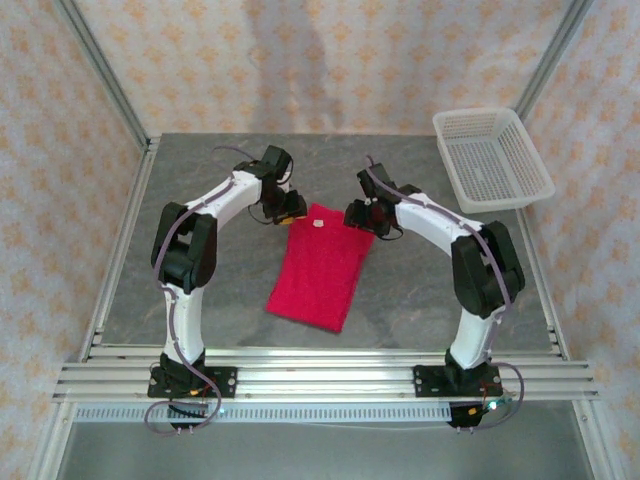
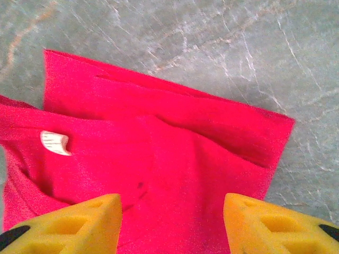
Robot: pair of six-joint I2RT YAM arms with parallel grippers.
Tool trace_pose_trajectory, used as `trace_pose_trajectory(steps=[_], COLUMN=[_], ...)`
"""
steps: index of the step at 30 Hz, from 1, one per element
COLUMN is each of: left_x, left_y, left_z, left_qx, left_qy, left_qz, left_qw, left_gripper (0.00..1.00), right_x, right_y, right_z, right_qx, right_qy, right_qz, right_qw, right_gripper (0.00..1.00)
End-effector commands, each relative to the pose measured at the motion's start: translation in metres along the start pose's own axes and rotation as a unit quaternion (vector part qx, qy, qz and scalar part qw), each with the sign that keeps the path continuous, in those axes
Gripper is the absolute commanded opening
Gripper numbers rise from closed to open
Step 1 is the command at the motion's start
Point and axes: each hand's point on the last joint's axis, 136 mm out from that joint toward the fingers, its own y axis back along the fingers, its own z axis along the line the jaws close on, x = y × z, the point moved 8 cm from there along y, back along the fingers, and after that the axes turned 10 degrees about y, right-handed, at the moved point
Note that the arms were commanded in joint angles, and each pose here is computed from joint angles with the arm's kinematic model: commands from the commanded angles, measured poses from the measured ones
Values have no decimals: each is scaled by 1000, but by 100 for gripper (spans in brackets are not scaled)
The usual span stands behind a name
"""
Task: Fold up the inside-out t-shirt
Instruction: Smooth out the T-shirt at the center of the table.
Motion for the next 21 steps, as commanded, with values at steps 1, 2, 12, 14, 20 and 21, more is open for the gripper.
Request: trace_pose_trajectory(steps=[1, 2, 12, 14, 20, 21], left_x=[-8, -9, -22, -23, -26, -26], left_y=[-4, -5, -31, -34, -13, -5], left_z=[-5, -7, -18, -18, -27, -29], left_qx=[17, 19, 38, 34, 19, 13], left_qy=[-7, -7, 0, 0, -8, -13], left_qz=[5, 6, 18, 21, 2, -9], left_qw=[1000, 1000, 999, 999, 1000, 1000], left_gripper=[40, 40, 40, 35, 20, 20], right_x=[13, 15, 8, 6, -3, -3], right_y=[-5, -7, -38, -41, -11, -1], right_z=[-12, -12, -5, -4, 0, 1], right_qx=[37, 35, 13, 11, 11, 14], right_qy=[-11, -13, -26, -27, -18, -13], right_qz=[34, 35, 53, 52, 29, 20], right_qw=[999, 999, 998, 998, 999, 1000], right_gripper=[54, 54, 50, 40, 3, 3])
